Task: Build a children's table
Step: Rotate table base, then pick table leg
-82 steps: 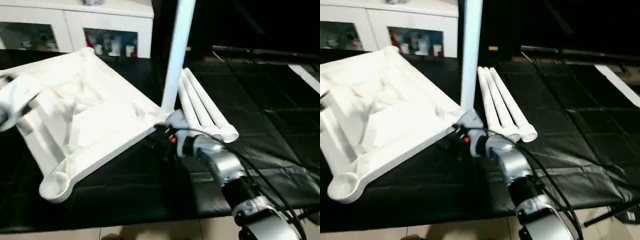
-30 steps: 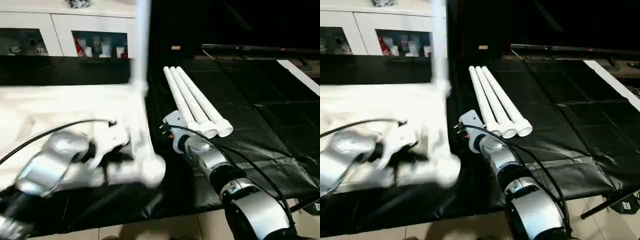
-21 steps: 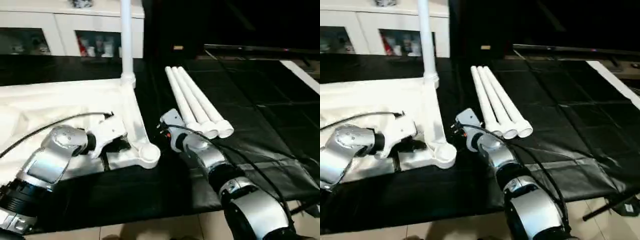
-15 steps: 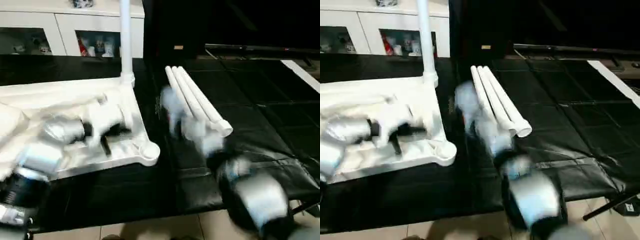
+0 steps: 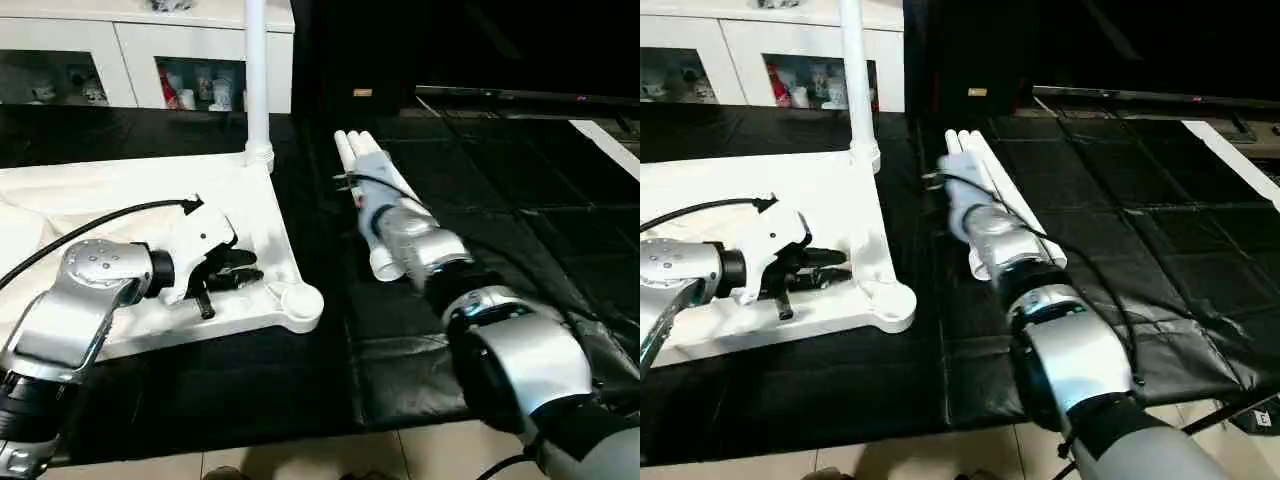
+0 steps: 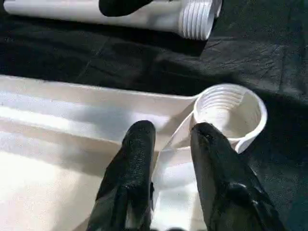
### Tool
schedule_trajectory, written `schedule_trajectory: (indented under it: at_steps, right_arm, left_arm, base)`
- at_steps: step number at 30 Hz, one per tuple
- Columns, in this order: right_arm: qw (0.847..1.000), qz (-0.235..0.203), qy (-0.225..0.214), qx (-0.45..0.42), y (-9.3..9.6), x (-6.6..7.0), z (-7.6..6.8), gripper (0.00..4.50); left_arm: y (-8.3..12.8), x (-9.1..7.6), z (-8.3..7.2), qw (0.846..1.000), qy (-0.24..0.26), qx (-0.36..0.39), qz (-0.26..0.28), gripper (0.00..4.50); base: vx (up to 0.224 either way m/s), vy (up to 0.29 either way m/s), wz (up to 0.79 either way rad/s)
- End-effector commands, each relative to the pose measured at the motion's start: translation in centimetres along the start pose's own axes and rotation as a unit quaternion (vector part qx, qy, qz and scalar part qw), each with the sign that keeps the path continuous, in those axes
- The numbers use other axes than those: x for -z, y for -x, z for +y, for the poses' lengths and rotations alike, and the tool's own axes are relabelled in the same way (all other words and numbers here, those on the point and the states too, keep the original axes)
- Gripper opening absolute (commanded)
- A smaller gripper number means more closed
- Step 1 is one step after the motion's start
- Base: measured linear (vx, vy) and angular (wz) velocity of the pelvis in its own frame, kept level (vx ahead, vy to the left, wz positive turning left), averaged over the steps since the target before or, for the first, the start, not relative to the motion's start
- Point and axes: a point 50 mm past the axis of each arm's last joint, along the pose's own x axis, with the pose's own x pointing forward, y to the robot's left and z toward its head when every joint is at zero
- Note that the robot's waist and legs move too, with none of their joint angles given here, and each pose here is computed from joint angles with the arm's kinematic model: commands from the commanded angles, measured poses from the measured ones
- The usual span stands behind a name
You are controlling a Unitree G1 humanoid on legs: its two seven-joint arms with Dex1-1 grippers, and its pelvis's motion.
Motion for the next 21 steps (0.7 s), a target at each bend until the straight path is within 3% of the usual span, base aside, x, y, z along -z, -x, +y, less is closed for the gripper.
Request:
schedule_trajectory:
  at_steps: [1,4,7,15,21]
  right_arm:
    - [1.000,0.007,-0.023,0.013,0.0,-0.2,-0.6,4.50]
    - [0.999,0.009,-0.029,0.013,0.0,0.2,-0.7,4.50]
    - [0.995,0.038,-0.084,0.027,0.1,1.1,-0.8,4.50]
    - [0.994,0.079,-0.064,0.043,0.2,2.1,-0.9,4.50]
    - [0.987,0.117,-0.099,0.040,0.3,3.1,-0.9,4.50]
  left_arm:
    - [0.2,-0.3,-0.3,1.000,-0.004,0.006,-0.001,1.81]
    - [0.3,-0.3,-0.4,1.000,-0.004,0.009,0.001,2.12]
    - [0.3,-0.4,-0.6,1.000,0.000,0.019,0.006,2.37]
    - [0.4,-0.4,-0.8,1.000,0.004,0.019,0.011,3.01]
    - [0.6,-0.4,-0.8,1.000,0.003,0.015,0.014,3.44]
  base:
    - [0.000,0.000,0.00]
    - [0.000,0.000,0.00]
    - [0.000,0.000,0.00]
    - [0.000,0.000,0.00]
    - [0.000,0.000,0.00]
